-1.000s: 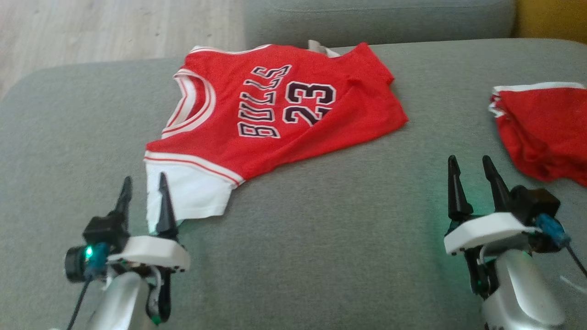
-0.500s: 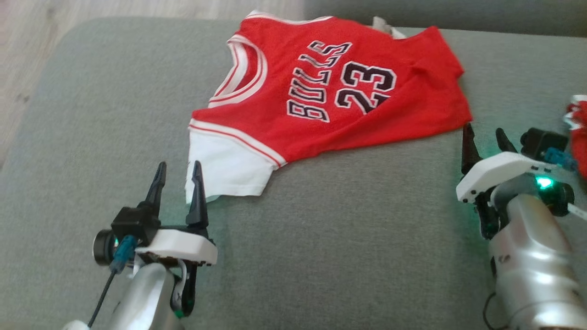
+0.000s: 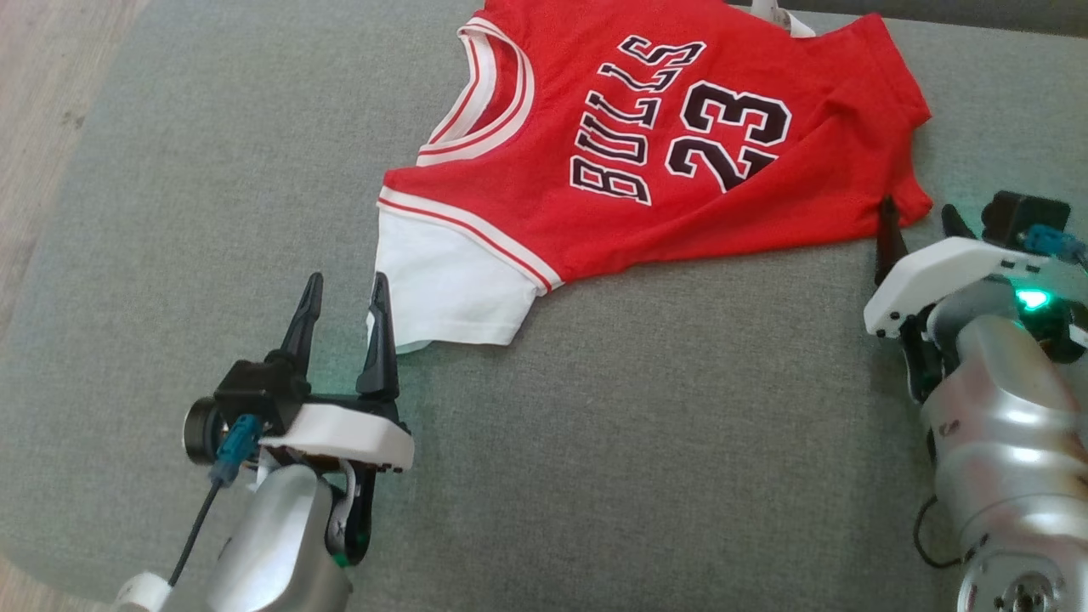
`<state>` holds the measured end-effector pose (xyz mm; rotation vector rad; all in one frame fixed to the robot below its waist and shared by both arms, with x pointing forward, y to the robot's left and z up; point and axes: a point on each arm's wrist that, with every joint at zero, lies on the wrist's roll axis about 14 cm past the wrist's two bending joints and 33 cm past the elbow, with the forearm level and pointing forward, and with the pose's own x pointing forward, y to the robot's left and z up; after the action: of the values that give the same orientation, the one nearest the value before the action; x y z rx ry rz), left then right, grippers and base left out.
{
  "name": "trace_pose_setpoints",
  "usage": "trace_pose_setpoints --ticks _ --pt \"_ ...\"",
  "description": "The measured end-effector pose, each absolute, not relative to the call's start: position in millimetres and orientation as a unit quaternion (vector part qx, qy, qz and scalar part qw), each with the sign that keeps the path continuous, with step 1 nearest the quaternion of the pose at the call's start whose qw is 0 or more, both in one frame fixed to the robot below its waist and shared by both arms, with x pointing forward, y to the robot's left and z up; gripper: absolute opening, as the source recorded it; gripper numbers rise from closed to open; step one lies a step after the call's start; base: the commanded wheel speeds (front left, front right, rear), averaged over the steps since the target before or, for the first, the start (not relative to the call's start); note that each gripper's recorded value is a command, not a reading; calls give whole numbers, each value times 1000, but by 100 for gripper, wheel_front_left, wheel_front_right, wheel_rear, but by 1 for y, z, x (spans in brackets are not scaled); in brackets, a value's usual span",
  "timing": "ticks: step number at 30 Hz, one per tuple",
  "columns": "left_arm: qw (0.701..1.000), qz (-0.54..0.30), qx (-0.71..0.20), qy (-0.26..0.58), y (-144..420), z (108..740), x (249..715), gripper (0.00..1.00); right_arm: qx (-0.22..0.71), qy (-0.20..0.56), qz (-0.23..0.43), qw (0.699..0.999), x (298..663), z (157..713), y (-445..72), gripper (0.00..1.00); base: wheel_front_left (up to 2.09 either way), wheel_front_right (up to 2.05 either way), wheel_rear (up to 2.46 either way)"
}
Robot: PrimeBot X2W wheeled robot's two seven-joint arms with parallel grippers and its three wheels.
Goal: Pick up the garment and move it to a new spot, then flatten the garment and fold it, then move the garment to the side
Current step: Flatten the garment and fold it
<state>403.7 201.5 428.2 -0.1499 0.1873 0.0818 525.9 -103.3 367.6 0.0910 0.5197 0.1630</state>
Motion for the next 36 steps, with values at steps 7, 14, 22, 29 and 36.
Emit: trace_pose_setpoints --ticks 7,14,22,29,36 --pt "992 45 -74 94 204 428 406 100 18 269 92 958 528 366 -100 45 0 0 0" --pt "991 37 -79 100 198 425 406 100 32 258 73 963 520 374 -114 0 0 0 0" --pt "992 19 -80 98 186 428 408 100 49 222 23 974 498 387 -151 0 0 0 0" --pt "991 -3 -85 102 170 427 398 100 67 204 -18 976 470 395 -181 0 0 0 0" --pt "990 -18 -91 105 160 428 393 100 88 189 -26 978 456 404 -185 0 0 0 0"
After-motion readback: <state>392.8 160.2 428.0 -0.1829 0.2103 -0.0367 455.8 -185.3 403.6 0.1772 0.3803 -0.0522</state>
